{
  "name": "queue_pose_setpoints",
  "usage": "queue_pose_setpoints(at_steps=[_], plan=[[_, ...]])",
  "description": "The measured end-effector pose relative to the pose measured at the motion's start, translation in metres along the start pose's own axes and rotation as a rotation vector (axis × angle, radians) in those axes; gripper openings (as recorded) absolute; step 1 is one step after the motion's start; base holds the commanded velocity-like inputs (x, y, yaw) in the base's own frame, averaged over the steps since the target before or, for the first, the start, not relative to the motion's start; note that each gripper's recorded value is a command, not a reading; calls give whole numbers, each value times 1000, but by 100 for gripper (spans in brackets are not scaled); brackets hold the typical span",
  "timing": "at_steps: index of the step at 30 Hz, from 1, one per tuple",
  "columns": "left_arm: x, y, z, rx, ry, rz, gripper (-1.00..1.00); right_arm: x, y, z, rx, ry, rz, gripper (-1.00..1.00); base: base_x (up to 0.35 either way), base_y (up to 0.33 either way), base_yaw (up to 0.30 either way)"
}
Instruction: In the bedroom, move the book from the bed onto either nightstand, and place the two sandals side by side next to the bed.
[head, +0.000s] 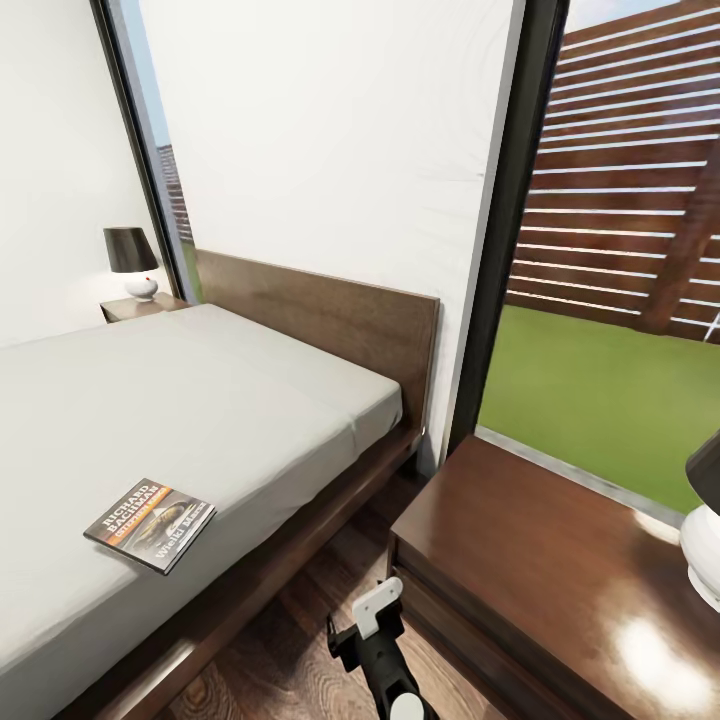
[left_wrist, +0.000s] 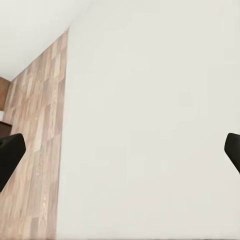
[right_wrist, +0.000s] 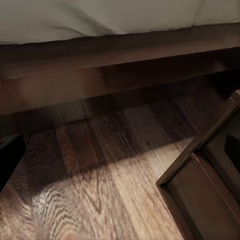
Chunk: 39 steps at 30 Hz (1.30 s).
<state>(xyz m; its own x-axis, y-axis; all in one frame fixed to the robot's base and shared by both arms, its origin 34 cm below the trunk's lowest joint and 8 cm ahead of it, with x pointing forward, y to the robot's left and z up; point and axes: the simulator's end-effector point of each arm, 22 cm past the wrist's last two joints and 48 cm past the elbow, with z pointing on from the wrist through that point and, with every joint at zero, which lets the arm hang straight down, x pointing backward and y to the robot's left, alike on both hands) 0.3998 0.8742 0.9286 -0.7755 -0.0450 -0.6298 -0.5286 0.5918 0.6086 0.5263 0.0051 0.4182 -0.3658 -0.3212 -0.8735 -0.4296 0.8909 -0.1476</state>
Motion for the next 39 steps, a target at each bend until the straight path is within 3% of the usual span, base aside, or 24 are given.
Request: queue_pose_setpoints(at_steps=[6,25,39], plan=[[6,2,3,-5,18,-4,100,0,0,0,0,1,0,100,2,0,0],[29,35,-10,5,9,-82,100,-31,-6,-12,23,-63,-26,100,0,0,0],[39,35,-4,10,36,-95,100,-30,-5,-11,20,-59,-26,100,0,0,0]])
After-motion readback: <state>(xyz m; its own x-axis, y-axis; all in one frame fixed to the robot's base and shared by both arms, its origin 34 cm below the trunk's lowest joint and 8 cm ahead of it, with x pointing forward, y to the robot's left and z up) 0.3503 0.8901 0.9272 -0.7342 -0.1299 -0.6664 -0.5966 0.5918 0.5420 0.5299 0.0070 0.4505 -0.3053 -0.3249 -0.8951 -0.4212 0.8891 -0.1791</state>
